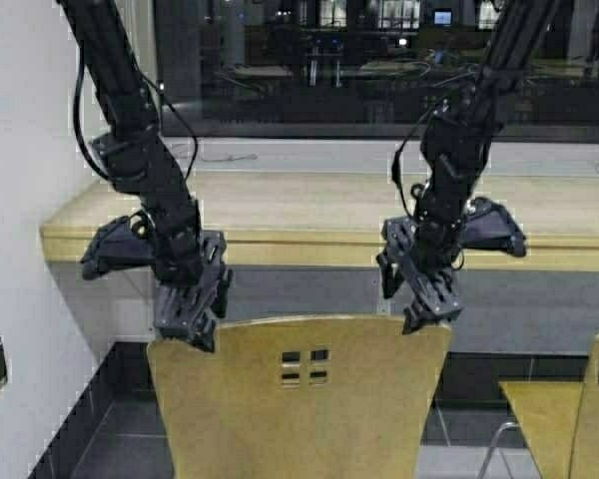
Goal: Push the chairs under the table
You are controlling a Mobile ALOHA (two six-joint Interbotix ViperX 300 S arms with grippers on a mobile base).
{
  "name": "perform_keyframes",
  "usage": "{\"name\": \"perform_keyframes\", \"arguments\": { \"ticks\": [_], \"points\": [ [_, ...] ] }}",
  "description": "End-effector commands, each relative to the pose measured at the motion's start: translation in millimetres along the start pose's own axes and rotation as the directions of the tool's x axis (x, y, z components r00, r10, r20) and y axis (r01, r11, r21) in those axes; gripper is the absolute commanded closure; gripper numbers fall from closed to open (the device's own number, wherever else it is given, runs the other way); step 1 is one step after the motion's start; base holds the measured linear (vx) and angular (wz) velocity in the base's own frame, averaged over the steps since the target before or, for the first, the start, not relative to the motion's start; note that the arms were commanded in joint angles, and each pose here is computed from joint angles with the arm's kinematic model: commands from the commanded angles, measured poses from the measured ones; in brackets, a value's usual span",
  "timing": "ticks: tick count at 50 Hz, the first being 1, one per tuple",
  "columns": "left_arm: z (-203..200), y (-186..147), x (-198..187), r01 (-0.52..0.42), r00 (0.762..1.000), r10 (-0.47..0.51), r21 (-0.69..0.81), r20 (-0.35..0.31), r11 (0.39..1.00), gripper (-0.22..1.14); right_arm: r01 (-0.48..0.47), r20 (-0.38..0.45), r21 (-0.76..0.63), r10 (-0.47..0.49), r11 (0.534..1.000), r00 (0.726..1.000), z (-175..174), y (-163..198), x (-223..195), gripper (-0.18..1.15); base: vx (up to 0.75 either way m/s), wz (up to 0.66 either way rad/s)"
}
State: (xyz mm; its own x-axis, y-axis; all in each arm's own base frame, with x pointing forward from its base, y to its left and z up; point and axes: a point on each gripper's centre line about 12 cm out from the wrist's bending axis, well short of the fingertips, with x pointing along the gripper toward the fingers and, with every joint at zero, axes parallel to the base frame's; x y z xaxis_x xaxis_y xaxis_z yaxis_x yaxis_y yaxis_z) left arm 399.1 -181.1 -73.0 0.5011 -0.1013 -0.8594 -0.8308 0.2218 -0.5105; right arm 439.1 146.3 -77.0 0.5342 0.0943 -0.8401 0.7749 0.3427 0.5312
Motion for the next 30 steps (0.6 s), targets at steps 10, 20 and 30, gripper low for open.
{"name": "perform_keyframes", "arguments": {
  "ticks": [10, 20, 30],
  "points": [
    [12.6, -8.2, 24.7, 0.017, 1.000, -0.017, -0.033, 0.023, 0.999, 0.02, -0.037, 0.000, 0.007, 0.037, 0.999, 0.999, -1.9, 14.9, 27.7, 0.04, 0.00, 0.00],
    [13.2, -7.5, 46.4, 0.018, 0.999, -0.017, -0.040, 0.028, 0.999, 0.02, -0.061, 0.046, -0.010, 0.062, 0.998, 0.997, -0.5, 12.0, 31.5, 0.04, 0.01, 0.01],
    [12.4, -10.4, 48.4, 0.025, 0.999, -0.024, -0.036, 0.025, 0.999, 0.11, -0.048, 0.043, -0.008, 0.048, 0.999, 0.998, -1.7, 6.7, 32.2, 0.10, 0.01, 0.02]
  ]
}}
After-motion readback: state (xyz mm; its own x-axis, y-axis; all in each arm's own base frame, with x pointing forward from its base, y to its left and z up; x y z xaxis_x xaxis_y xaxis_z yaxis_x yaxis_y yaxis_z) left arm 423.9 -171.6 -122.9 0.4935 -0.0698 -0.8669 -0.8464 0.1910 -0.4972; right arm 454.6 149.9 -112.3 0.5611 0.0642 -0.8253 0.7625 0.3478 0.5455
